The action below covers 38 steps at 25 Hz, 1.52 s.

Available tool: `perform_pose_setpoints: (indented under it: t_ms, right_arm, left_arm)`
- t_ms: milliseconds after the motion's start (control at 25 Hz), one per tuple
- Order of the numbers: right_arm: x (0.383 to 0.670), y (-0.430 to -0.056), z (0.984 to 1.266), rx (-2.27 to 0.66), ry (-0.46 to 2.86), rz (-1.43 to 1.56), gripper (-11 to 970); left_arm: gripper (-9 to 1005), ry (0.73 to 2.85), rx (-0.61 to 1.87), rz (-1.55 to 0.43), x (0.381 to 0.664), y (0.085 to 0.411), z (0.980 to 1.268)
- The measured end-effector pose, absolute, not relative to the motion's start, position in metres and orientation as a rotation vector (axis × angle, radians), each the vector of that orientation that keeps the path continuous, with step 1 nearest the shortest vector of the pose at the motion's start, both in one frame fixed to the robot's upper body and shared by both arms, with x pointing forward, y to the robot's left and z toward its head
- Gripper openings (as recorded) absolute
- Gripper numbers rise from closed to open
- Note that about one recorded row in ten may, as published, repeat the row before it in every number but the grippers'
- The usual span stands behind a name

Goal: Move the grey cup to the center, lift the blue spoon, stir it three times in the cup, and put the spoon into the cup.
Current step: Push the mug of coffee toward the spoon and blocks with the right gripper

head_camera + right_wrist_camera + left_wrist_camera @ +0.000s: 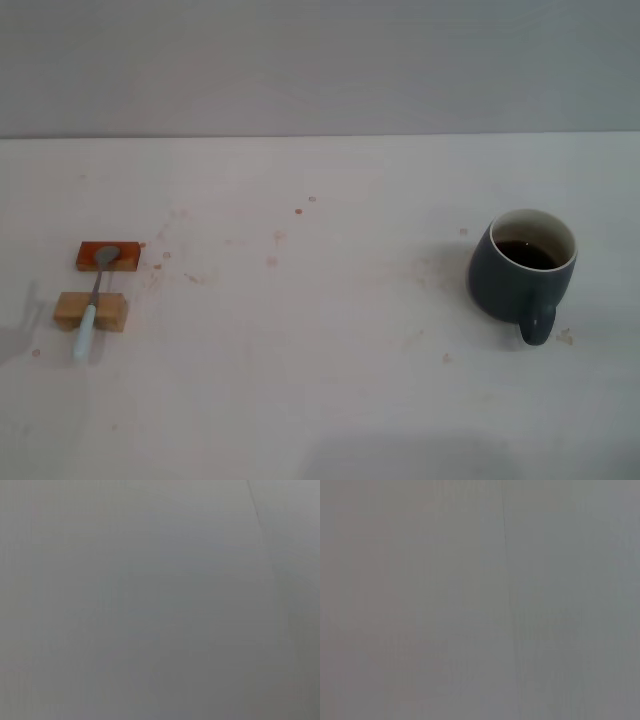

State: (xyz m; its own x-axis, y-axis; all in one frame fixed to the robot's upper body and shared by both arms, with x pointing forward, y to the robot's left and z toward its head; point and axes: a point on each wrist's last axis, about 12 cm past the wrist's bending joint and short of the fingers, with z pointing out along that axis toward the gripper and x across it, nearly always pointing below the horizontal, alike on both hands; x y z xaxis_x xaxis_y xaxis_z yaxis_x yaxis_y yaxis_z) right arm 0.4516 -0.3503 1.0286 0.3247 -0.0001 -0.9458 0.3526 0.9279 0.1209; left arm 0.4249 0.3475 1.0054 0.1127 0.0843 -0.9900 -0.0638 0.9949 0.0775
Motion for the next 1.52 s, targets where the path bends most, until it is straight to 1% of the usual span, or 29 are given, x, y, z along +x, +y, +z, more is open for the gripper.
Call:
perform_pose_setpoints:
  t_ms: [440,560,640,680,720,880,920,1000,1200,1280,1520]
  right_arm:
    - [0.455,-0.351,1.025,0.336,1.263,-0.234,-2]
    - [0.463,-0.354,1.021,0.348,1.310,-0.233,-1]
    - [0.472,-0.355,1.018,0.345,1.365,-0.227,-1]
    - [0.481,-0.354,1.014,0.335,1.420,-0.216,-1]
    - [0.481,-0.354,1.014,0.335,1.420,-0.216,-1]
    - [0.502,-0.347,1.009,0.323,1.523,-0.181,-1]
    - [0.502,-0.347,1.009,0.323,1.523,-0.181,-1]
    - [0.512,-0.343,1.009,0.311,1.552,-0.166,-1]
    - [0.521,-0.334,1.008,0.272,1.584,-0.142,-1]
    - [0.525,-0.323,1.007,0.208,1.614,-0.110,-1]
    - [0.530,-0.307,1.002,0.170,1.666,-0.052,-1]
  left_arm:
    - [814,1.453,0.019,0.110,0.426,0.348,1.006]
    - [813,1.454,0.017,0.111,0.426,0.348,1.006]
    - [813,1.453,0.017,0.111,0.426,0.348,1.006]
    - [813,1.451,0.016,0.111,0.427,0.348,1.006]
    - [813,1.451,0.016,0.111,0.427,0.348,1.006]
    - [813,1.450,0.015,0.111,0.428,0.348,1.007]
    - [813,1.449,0.014,0.111,0.428,0.348,1.007]
    - [812,1.449,0.014,0.112,0.428,0.348,1.007]
    - [812,1.447,0.014,0.111,0.429,0.348,1.007]
    - [812,1.440,0.015,0.109,0.430,0.348,1.008]
    - [811,1.435,0.014,0.110,0.431,0.348,1.009]
